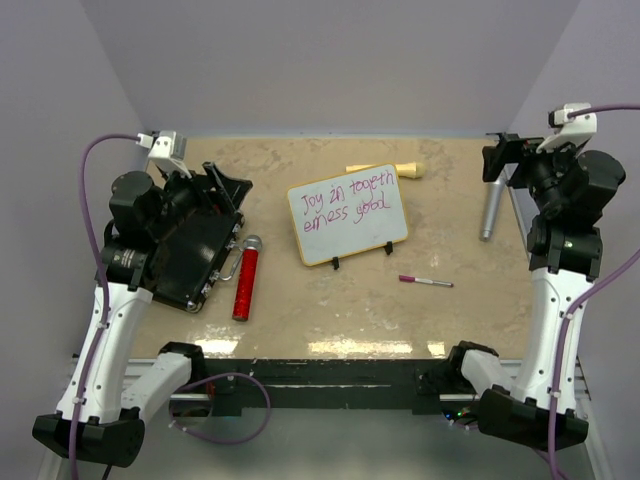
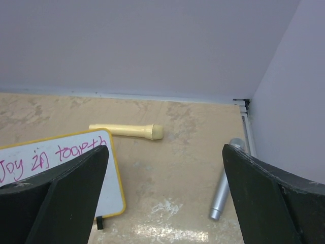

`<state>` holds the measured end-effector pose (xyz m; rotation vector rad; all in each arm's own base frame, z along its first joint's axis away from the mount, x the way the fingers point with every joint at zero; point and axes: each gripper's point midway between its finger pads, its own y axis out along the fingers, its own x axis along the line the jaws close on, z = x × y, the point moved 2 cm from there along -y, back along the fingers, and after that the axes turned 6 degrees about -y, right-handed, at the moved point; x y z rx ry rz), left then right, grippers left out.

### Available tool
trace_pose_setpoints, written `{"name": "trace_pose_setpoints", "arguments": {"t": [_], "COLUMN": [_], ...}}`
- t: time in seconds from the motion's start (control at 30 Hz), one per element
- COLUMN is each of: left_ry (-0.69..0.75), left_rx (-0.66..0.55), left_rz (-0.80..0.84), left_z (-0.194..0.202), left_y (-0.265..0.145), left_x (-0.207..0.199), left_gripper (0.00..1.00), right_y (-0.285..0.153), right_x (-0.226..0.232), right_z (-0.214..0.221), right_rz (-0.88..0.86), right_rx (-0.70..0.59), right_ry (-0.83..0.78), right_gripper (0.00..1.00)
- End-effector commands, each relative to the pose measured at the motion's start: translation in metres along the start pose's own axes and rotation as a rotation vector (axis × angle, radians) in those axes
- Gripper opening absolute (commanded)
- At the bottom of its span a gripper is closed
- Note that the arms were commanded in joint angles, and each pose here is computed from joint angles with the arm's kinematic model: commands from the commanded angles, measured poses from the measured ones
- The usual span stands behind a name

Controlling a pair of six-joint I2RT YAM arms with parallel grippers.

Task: Write a sentence on the whiteboard
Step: Reset both arms

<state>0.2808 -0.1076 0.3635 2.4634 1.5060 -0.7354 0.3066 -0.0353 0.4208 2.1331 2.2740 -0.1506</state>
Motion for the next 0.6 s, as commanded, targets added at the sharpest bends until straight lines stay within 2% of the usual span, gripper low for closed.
{"name": "trace_pose_setpoints", "arguments": {"t": [0.0, 0.57], "left_ry": [0.035, 0.055], "left_rx": [-0.04, -0.035], "left_rz": [0.002, -0.03], "left_z": [-0.016, -0.011], "left_y": [-0.007, -0.008], "left_x": [-0.006, 0.001], "left_gripper": [1.0, 1.0], "right_y": [-0.004, 0.001], "right_x": [-0.007, -0.009], "right_z": [-0.014, -0.003], "right_rz": [0.054, 0.064], "right_rx": [-0.056, -0.046], "right_ry": [0.01, 0.014], "right_gripper": [0.99, 0.99]}}
